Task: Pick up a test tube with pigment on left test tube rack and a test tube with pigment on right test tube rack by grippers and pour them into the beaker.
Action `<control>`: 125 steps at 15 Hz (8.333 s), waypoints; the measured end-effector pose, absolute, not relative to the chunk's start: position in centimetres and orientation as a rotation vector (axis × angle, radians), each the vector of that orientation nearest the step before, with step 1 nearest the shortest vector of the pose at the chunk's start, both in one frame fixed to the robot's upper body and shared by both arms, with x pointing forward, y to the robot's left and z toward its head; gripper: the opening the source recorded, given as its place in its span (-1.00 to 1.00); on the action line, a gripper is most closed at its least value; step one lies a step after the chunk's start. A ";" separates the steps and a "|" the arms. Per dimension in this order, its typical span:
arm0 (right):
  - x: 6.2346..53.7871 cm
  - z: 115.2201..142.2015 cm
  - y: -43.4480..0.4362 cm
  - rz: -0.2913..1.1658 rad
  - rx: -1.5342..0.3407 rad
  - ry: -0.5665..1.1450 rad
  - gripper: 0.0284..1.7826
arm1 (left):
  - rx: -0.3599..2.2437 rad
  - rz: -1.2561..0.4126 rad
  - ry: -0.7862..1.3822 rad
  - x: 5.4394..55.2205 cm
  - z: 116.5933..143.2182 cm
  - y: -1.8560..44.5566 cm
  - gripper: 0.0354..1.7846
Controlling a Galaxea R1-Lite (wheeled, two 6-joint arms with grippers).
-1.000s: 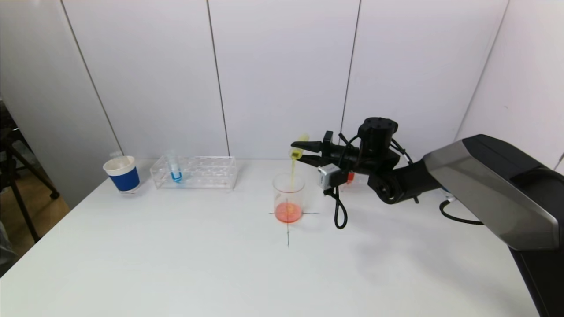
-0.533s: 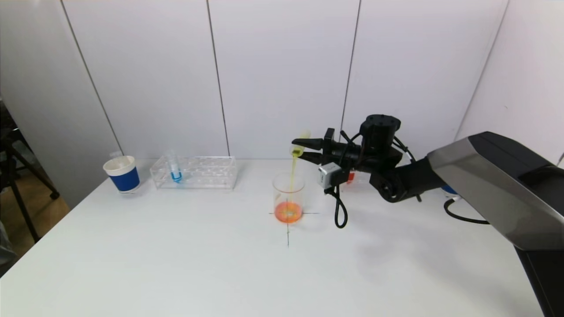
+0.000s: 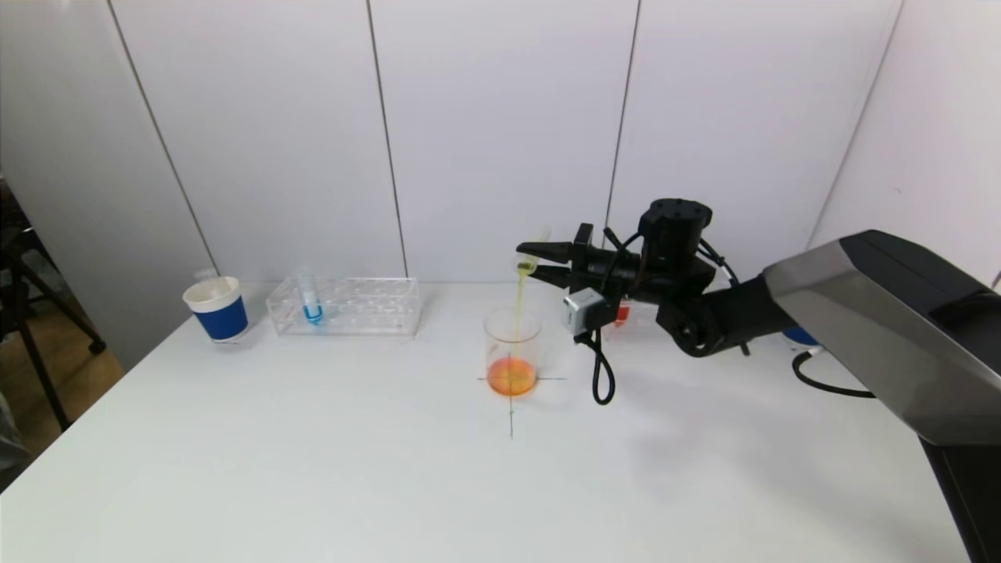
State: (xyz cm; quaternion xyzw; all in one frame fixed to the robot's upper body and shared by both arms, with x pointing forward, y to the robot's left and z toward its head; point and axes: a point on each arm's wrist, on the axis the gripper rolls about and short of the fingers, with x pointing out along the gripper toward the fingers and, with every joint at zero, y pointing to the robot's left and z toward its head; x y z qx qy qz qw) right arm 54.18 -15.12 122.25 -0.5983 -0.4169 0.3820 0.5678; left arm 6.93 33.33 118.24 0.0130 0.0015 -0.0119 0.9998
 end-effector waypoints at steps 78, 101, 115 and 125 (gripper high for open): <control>53.4 127.6 -44.9 -0.237 0.011 0.259 -0.51 | 0.026 -0.024 0.003 6.9 118.2 33.3 0.98; 52.7 121.7 -45.1 -0.244 0.019 0.353 -0.51 | 0.026 -0.023 0.003 6.9 118.2 33.3 0.98; 52.5 121.6 -45.1 -0.246 0.027 0.360 0.85 | 0.026 -0.023 0.003 6.9 118.2 33.3 0.98; 44.5 132.6 -39.1 -0.148 -0.043 0.087 0.99 | 0.026 -0.023 0.003 6.9 118.2 33.3 0.98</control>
